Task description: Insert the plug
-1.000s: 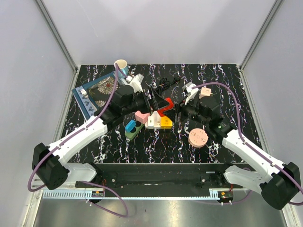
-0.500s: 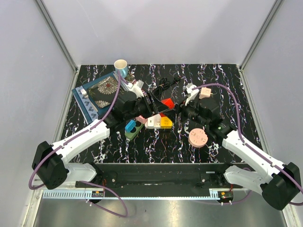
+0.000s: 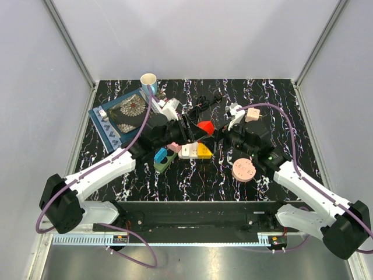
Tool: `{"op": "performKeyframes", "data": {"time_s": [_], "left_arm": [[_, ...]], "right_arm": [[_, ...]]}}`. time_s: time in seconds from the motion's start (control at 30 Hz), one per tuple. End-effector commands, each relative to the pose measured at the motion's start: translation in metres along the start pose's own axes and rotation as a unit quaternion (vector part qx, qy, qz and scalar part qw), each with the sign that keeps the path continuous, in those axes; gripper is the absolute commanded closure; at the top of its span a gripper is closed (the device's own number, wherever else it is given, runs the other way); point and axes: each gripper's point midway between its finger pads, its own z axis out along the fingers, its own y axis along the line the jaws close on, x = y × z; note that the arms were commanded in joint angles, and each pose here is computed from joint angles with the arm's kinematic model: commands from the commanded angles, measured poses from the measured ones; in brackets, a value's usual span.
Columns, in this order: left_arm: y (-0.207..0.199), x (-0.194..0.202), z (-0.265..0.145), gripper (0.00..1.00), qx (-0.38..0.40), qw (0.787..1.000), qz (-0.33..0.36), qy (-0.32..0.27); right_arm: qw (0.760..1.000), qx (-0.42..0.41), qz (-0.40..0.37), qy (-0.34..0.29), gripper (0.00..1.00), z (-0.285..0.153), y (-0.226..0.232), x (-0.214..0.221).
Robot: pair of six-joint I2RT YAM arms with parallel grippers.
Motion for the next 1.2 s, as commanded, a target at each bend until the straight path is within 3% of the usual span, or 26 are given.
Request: {"op": "performKeyframes", "data": {"time_s": [0.0, 0.07, 0.17, 0.3, 0.6, 1.17], "left_arm": [[-0.025, -0.030, -0.011, 0.97, 0.043, 0.985, 0.157, -0.058], [-0.020, -0.032, -0.013, 1.00, 0.028, 0.978, 0.198, -0.055], [-0.014, -0.034, -0.018, 1.00, 0.020, 0.958, 0.281, -0.051], [-0.011, -0.029, -0.023, 1.00, 0.037, 0.920, 0.388, -0.039], [-0.027, -0.005, -0.031, 1.00, 0.111, 0.861, 0.497, -0.010], [-0.050, 0.008, -0.010, 1.00, 0.135, 0.852, 0.506, 0.011]], "right_arm": [[0.999, 0.006, 0.029, 0.011, 0.06, -0.014, 0.009, -0.010], [0.999, 0.018, 0.038, 0.019, 0.01, -0.019, 0.009, -0.017], [0.996, 0.048, 0.061, 0.051, 0.00, -0.030, 0.007, -0.017], [0.984, 0.102, 0.095, 0.107, 0.00, -0.046, 0.001, -0.014], [0.958, 0.134, 0.137, 0.213, 0.00, -0.042, 0.011, -0.035], [0.948, 0.099, 0.135, 0.271, 0.04, -0.014, 0.027, -0.019]]}}
